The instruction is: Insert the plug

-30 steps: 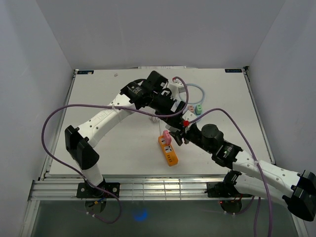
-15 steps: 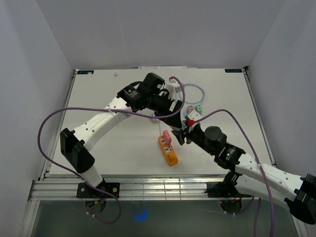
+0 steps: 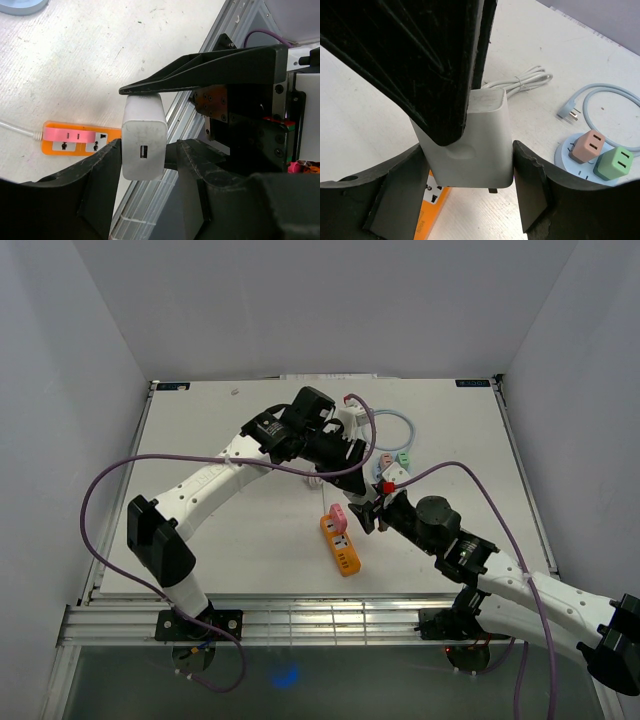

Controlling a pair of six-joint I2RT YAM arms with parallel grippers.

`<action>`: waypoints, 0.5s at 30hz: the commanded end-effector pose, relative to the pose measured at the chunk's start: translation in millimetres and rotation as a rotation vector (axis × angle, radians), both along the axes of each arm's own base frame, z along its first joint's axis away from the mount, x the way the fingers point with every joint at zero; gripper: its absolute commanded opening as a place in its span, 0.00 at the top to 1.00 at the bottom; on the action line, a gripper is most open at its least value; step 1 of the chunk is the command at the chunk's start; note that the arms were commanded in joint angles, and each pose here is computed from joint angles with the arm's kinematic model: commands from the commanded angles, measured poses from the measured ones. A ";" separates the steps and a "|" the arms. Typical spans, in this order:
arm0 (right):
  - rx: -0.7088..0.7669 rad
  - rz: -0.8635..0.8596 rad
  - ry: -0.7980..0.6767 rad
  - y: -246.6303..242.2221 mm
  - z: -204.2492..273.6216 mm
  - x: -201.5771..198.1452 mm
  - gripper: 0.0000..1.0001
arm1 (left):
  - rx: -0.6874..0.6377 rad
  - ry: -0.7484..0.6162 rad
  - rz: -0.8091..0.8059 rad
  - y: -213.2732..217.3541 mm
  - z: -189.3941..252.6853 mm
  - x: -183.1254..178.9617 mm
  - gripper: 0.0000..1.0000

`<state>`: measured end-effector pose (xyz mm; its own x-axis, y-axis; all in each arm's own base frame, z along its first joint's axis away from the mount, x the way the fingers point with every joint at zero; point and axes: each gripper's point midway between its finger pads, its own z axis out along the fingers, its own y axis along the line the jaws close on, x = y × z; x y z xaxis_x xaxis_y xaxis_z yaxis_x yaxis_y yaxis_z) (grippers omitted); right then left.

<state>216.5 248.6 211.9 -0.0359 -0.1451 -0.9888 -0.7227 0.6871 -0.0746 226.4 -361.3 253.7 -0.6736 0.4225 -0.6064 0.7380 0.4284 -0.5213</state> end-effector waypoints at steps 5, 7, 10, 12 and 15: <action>0.100 -0.014 -0.066 1.5 31.6 3.8 0.65 | -0.036 0.012 -0.038 -6.0 4.2 -6.6 0.42; 0.099 -0.013 -0.065 1.4 30.9 3.7 0.65 | -0.037 0.012 -0.039 -5.8 4.7 -6.5 0.48; 0.104 -0.012 -0.067 1.6 32.6 3.1 0.65 | -0.039 0.015 -0.046 -6.5 4.6 -7.8 0.64; 0.104 -0.015 -0.067 1.0 32.6 3.7 0.65 | -0.043 0.024 -0.059 -7.1 3.8 -10.0 0.76; 0.106 -0.012 -0.065 2.0 34.3 3.6 0.65 | -0.039 0.032 -0.066 -6.5 1.0 -10.9 0.80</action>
